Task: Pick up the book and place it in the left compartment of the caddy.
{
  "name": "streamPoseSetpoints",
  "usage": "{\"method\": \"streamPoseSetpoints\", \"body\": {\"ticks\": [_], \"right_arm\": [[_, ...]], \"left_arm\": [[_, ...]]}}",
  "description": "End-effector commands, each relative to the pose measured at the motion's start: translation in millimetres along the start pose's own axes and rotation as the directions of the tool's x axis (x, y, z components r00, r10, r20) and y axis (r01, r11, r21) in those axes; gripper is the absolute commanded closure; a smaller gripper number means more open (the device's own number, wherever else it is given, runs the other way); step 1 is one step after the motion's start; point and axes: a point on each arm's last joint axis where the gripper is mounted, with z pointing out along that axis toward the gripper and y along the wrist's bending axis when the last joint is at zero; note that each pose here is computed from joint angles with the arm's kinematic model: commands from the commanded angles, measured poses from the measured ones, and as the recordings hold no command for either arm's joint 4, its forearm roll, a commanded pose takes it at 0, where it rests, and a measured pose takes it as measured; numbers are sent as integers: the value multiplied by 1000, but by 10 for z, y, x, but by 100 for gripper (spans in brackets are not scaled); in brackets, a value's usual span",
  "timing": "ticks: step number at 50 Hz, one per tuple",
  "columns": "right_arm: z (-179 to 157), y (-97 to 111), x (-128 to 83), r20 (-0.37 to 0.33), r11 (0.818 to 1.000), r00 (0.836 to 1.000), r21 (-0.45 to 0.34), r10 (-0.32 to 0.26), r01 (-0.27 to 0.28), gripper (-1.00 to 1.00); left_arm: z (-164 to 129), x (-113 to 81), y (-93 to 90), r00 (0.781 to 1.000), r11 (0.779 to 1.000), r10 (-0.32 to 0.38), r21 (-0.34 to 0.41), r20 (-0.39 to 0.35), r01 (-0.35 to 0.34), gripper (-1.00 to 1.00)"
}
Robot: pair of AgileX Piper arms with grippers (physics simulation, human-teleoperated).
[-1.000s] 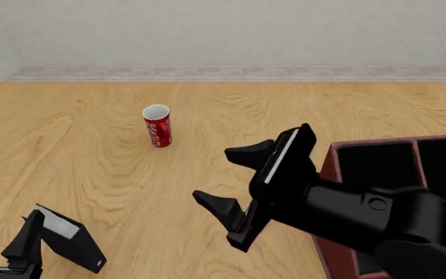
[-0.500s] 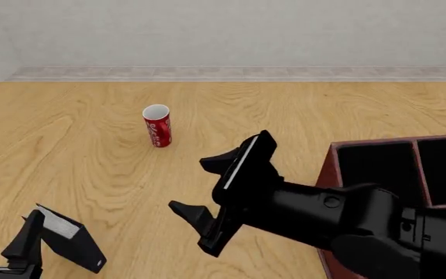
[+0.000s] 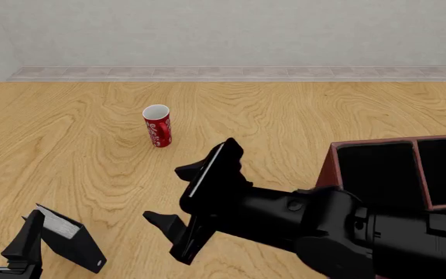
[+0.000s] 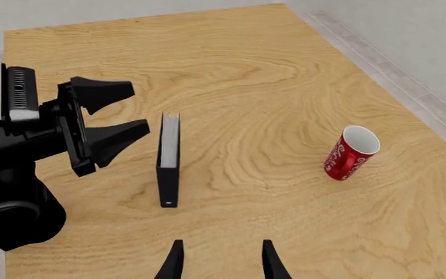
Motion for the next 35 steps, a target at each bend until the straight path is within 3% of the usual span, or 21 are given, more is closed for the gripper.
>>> {"method": "streamPoseSetpoints", "body": {"ticks": [1, 35], "right_arm": [[183, 59, -20, -3, 1000, 1000, -18, -2, 2, -100], [499, 273, 58, -18, 997, 1000, -71, 18, -19, -100]], "left_arm": [[0, 0, 0, 1000, 1000, 0, 0, 0, 0, -100], [0, 0, 0, 1000, 1000, 0, 0, 0, 0, -100]]}}
